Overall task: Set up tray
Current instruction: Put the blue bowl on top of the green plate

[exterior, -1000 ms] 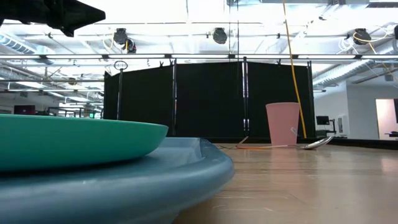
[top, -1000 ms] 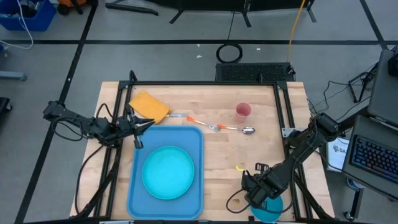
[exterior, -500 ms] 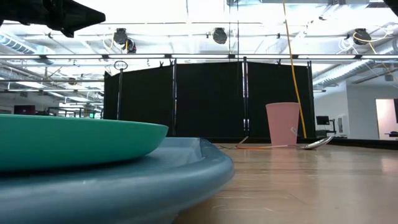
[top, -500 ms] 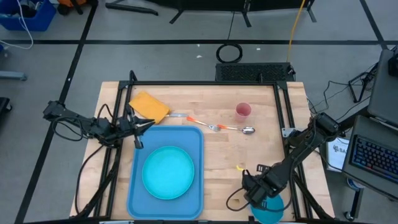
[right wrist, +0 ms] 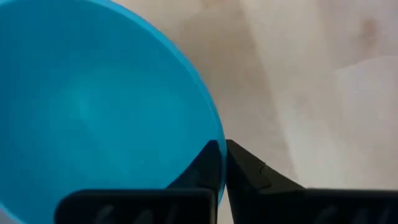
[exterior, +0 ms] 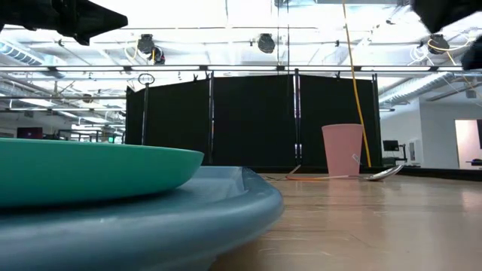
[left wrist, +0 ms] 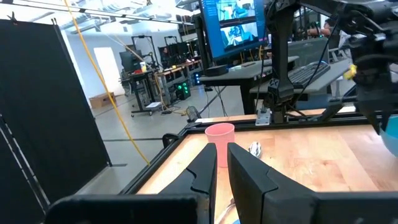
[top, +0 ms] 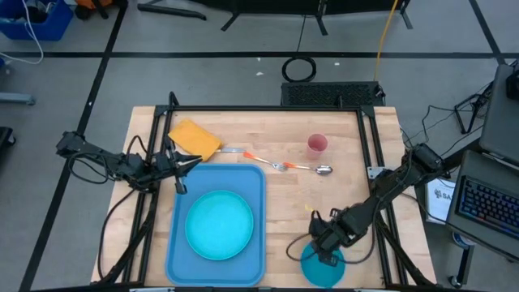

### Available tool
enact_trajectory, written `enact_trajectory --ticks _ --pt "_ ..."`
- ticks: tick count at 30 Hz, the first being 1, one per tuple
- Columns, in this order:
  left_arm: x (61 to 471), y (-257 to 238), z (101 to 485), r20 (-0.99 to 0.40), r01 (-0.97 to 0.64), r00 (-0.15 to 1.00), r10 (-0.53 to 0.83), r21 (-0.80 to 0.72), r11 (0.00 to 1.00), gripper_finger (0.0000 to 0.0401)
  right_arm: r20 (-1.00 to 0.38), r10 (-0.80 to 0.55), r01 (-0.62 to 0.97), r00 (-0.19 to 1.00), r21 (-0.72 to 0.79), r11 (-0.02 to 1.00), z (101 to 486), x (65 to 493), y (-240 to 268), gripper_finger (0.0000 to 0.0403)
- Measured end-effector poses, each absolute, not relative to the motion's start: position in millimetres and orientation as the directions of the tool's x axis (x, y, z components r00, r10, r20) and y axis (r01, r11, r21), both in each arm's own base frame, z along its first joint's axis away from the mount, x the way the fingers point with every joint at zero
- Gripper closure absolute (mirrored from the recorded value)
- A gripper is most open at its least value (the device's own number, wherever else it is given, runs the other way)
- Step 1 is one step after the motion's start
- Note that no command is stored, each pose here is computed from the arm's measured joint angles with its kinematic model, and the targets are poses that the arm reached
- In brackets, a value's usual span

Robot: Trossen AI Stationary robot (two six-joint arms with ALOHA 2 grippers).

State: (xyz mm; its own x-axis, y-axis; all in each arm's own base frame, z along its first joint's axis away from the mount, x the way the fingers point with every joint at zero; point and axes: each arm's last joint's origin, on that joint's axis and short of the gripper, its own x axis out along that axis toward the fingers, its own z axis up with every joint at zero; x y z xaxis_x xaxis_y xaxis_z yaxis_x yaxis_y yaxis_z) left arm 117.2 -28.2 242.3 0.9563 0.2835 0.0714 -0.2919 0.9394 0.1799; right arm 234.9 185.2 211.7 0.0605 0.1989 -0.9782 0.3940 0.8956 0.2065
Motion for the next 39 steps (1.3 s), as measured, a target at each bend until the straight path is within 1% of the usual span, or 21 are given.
enact_trajectory --ticks 4,7,9,15,18,22,26,31,35,39 --pt "117.2 -28.2 241.7 0.067 -0.291 0.957 0.284 0.185 0.939 0.0357 -0.97 0.183 0.436 0.161 0.236 0.868 229.0 239.1 168.2 0.04" --pt "117.3 -28.3 241.5 0.065 -0.29 0.957 0.283 0.187 0.938 0.0357 -0.953 0.127 0.468 0.276 0.249 0.848 243.8 241.4 154.0 0.04" --pt "117.2 -28.2 241.5 0.065 -0.29 0.957 0.283 0.187 0.938 0.0357 -0.94 0.088 0.484 0.331 0.249 0.839 251.0 244.4 142.9 0.04" --pt "117.2 -28.2 241.7 0.067 -0.291 0.957 0.284 0.184 0.939 0.0357 -0.928 0.004 0.464 0.372 0.19 0.865 250.3 261.3 116.0 0.0401" --pt "117.2 -28.3 241.7 0.066 -0.29 0.957 0.283 0.178 0.94 0.0357 -0.907 0.01 0.436 0.421 0.212 0.875 247.9 276.1 105.7 0.0402" --pt "117.2 -28.3 241.7 0.067 -0.291 0.957 0.283 0.171 0.941 0.0357 -0.872 0.062 0.39 0.486 0.28 0.877 247.7 293.4 93.0 0.0402" --pt "117.4 -28.3 239.6 0.049 -0.287 0.958 0.282 0.161 0.944 0.0357 -0.855 0.092 0.362 0.51 0.311 0.879 246.2 303.9 79.6 0.0402" --pt "117.5 -28.3 237.7 0.033 -0.285 0.959 0.283 0.145 0.948 0.0357 -0.866 0.109 0.368 0.488 0.317 0.874 236.9 312.9 66.7 0.0402" --pt "117.5 -28.4 237.4 0.031 -0.284 0.959 0.282 0.127 0.95 0.0357 -0.856 0.132 0.286 0.5 0.307 0.908 235.2 332.6 68.1 0.0402" --pt "117.9 -28.6 236.3 0.021 -0.283 0.959 0.282 0.105 0.953 0.0357 -0.85 0.135 0.205 0.509 0.272 0.94 242.2 357.9 72.2 0.0402"
